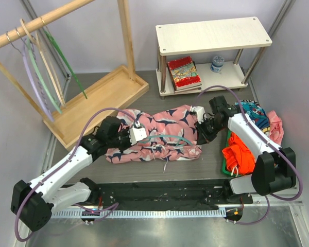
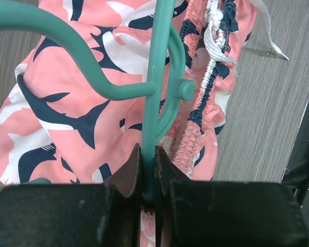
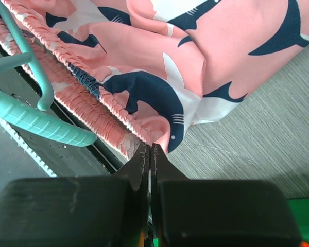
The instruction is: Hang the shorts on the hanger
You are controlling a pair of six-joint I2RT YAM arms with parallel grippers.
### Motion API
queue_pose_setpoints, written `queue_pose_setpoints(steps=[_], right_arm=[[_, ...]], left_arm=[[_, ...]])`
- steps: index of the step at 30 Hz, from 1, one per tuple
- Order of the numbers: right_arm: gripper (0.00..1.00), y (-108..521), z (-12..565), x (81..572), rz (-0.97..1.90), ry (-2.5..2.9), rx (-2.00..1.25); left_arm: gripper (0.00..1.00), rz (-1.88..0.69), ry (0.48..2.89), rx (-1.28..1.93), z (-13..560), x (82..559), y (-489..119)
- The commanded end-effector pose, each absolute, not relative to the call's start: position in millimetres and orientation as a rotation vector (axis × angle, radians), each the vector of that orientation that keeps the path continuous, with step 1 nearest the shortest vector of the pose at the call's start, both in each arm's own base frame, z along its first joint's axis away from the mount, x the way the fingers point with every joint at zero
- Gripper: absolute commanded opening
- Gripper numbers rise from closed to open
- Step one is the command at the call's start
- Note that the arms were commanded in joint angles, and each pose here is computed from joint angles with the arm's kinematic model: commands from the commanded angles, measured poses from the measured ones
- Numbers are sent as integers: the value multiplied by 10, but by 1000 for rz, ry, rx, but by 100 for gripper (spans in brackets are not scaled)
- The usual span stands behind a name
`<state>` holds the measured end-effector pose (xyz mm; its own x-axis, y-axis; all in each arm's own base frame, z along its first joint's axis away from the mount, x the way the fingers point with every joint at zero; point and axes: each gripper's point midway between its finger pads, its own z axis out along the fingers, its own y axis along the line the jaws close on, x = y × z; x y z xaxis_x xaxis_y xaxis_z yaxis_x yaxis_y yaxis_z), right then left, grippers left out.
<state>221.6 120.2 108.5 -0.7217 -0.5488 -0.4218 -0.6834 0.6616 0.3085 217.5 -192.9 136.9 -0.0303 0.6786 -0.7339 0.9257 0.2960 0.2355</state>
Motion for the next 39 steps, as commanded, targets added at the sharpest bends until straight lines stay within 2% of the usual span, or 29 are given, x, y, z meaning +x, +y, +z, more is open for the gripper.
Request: queue_pose_setpoints(steps=[1, 10, 16, 21, 25, 30, 33, 38, 39], right_arm=[[1, 959, 1090, 2280, 490, 2596, -1000], [1, 1044, 1386, 2273, 535, 2498, -1062], [1, 1012, 1337, 2223, 509, 2502, -1076], [1, 1070, 1412, 2284, 540, 2497, -1048], [1, 1183, 1544, 2389, 606, 2499, -1027], [1, 1322, 1614, 2338, 671, 2505, -1054], [1, 1376, 1605, 2291, 673, 2503, -1081], [20, 1482, 1738, 2378, 675, 2447, -1112], [27, 1533, 1852, 2440, 689, 2404, -1119]], left_arm=[[0, -261, 1885, 1432, 1285, 2281, -1684], [0, -210, 1978, 1400, 1254, 2432, -1752], [0, -176, 2023, 1350, 1230, 2513, -1766], [0, -165, 1952, 1408, 1270, 2465, -1791], [0, -139, 1839, 1507, 1366, 2365, -2035], [0, -106, 1830, 1481, 1528, 2436, -2236], [0, -188, 1808, 1449, 1681, 2411, -2393], [0, -283, 1724, 1426, 2003, 2324, -2567], [0, -292, 1711, 1428, 2042, 2313, -2581]])
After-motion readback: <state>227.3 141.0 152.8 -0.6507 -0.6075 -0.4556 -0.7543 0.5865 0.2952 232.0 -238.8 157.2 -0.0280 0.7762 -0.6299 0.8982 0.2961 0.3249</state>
